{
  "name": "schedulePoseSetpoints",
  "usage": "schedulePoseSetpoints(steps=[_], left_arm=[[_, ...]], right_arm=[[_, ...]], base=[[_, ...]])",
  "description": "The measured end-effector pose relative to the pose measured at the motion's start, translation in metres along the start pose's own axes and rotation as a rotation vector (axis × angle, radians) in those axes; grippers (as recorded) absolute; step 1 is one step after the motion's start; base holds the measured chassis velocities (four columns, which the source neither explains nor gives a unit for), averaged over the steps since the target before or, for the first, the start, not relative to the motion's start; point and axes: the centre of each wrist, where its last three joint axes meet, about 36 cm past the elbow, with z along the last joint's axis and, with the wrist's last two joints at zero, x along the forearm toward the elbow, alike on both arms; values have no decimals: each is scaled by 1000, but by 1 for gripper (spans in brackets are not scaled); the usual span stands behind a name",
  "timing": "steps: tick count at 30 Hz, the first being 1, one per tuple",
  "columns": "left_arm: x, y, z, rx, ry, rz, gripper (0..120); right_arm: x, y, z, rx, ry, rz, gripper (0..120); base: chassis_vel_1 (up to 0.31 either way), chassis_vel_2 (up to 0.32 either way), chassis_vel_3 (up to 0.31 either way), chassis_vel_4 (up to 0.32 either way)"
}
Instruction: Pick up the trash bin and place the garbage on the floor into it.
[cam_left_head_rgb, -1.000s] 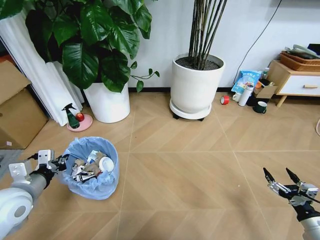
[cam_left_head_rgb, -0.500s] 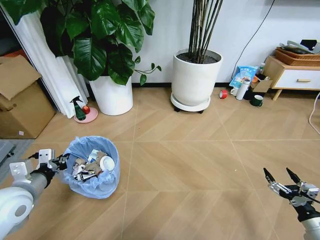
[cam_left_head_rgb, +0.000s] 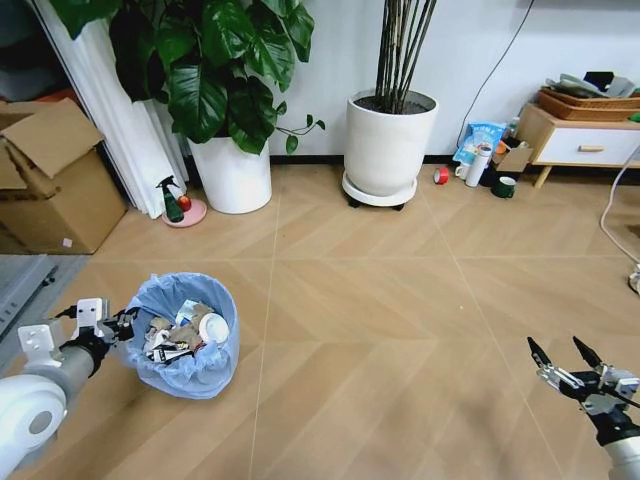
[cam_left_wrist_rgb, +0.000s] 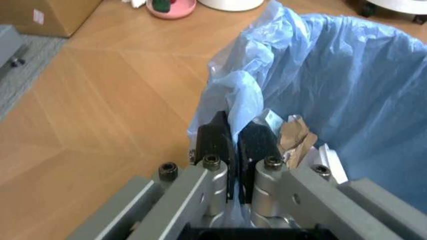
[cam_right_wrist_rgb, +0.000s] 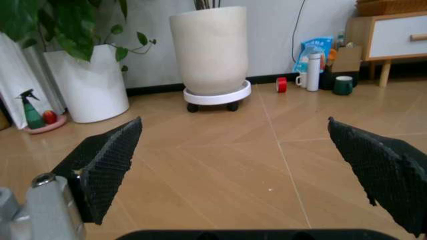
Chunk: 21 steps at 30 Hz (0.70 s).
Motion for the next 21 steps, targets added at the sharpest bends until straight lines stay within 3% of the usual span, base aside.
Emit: schedulePoseSetpoints(steps=[21], left_arm=[[-1, 1, 0, 0, 2, 2, 0]], right_arm=[[0, -1, -2, 13, 3, -23, 100]], base=[[164, -173, -174, 168]])
